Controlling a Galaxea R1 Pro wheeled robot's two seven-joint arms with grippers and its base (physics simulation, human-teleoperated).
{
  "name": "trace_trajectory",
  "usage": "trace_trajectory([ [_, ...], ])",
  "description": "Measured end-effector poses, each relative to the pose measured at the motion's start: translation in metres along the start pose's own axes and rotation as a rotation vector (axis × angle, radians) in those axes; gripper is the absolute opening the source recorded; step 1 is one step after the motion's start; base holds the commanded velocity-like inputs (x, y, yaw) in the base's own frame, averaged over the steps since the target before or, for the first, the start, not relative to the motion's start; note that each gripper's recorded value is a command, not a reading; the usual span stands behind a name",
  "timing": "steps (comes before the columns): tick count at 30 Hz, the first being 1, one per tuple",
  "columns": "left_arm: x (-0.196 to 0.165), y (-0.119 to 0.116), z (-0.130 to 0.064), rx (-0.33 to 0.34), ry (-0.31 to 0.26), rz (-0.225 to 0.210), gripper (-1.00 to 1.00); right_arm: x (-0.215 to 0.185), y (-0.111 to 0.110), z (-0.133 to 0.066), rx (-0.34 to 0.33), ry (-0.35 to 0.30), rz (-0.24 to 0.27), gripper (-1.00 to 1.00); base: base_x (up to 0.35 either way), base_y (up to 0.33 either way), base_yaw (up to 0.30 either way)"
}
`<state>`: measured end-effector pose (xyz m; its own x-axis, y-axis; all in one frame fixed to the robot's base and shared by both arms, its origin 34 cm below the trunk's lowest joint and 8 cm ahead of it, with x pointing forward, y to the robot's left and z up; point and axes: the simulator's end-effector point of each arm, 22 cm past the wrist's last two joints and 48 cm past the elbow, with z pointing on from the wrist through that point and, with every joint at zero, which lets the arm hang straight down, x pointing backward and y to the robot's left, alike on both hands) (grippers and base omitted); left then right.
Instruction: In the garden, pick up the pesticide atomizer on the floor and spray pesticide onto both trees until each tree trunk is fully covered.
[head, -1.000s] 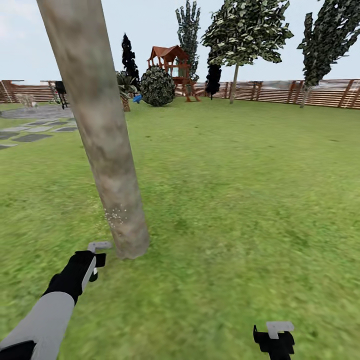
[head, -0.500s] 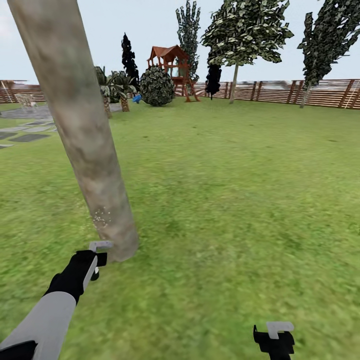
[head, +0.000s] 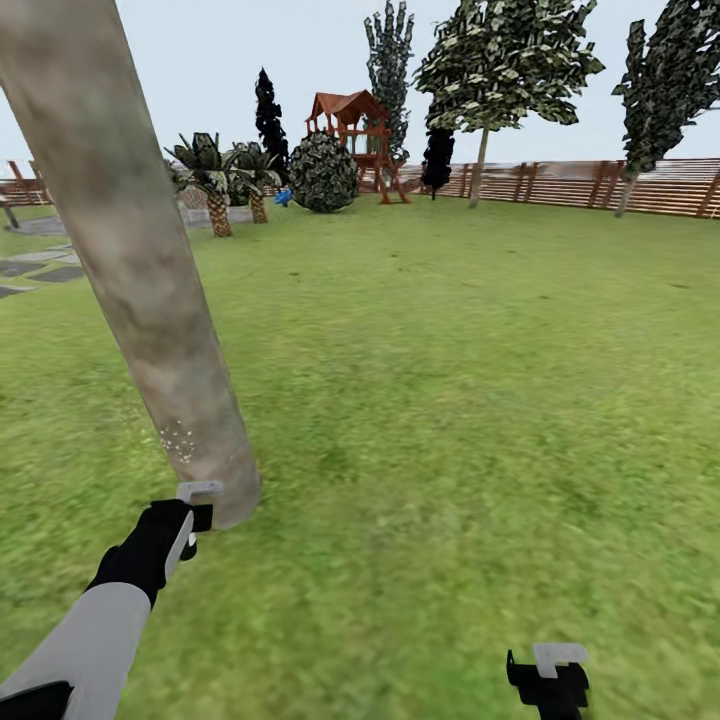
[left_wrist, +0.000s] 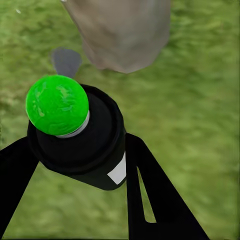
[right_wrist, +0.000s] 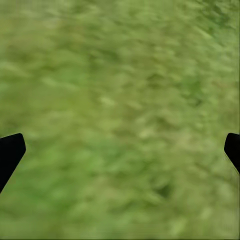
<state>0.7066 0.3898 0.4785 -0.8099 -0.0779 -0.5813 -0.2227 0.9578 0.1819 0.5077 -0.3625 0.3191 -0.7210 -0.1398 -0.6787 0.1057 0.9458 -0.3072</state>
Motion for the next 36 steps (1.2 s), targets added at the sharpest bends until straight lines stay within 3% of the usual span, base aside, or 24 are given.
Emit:
trace_trajectory([
  [9,-0.001,0.006,0.0,-0.01,-0.001,0.0,-1.0,0.0,0.0,0.0,0.0,0.0,0.0,1.0,0.069,-0.272,0.276],
  [17,-0.004,0.067,0.004,-0.094,-0.001,0.003,-1.0,0.0,0.0,0.0,0.0,0.0,0.0,1.0,0.0,-0.272,0.273],
  [36,0.015,0.053,0.009,-0.072,0.038,0.009,-1.0,0.0,0.0,0.0,0.0,0.0,0.0,1.0,0.003,-0.272,0.079],
])
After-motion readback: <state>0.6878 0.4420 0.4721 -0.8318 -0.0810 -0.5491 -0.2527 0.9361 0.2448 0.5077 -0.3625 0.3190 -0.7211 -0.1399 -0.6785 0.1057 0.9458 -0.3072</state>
